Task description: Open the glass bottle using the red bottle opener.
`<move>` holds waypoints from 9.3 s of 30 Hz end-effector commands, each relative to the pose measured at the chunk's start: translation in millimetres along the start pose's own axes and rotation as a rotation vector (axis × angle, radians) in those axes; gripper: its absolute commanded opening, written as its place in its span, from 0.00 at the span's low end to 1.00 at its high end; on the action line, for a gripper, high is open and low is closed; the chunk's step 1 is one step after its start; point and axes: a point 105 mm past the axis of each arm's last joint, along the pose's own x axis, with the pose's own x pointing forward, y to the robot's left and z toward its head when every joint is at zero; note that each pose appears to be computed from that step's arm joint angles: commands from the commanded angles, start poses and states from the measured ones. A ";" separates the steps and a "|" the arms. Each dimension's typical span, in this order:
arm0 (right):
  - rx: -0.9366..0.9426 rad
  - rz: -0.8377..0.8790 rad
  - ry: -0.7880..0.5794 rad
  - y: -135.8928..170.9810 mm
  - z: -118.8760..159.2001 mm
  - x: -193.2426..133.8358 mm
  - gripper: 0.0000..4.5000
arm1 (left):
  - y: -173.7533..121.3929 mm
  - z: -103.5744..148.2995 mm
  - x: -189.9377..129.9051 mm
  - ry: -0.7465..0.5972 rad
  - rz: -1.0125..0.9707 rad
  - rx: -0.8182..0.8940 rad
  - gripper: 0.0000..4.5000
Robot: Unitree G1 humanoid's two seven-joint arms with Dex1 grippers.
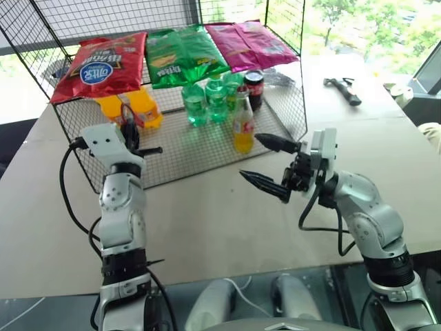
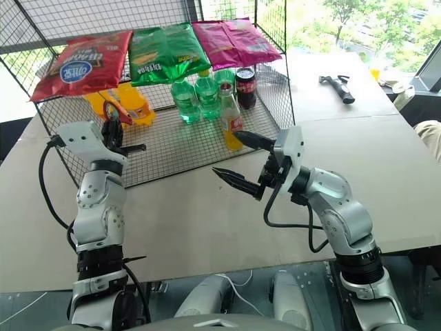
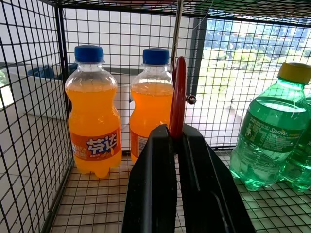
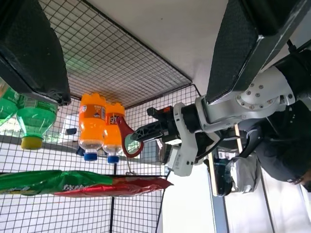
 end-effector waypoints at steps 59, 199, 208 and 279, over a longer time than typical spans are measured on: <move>0.363 0.181 0.494 36.4 -59.4 -36.6 1.00 | -142.4 2.8 -164.5 0.568 -1.278 -0.905 0.01; -0.359 -0.660 0.153 -95.3 -17.0 -57.5 0.00 | -138.8 -28.9 -85.2 0.154 -0.916 -0.053 0.63; -0.366 -0.649 0.147 -94.7 -15.1 -55.1 0.00 | -138.4 -20.8 -79.6 0.084 -0.892 -0.037 0.99; -0.372 -0.540 0.148 -92.6 -22.3 -35.4 0.00 | -126.4 21.1 -76.7 -0.150 -0.875 -0.184 0.73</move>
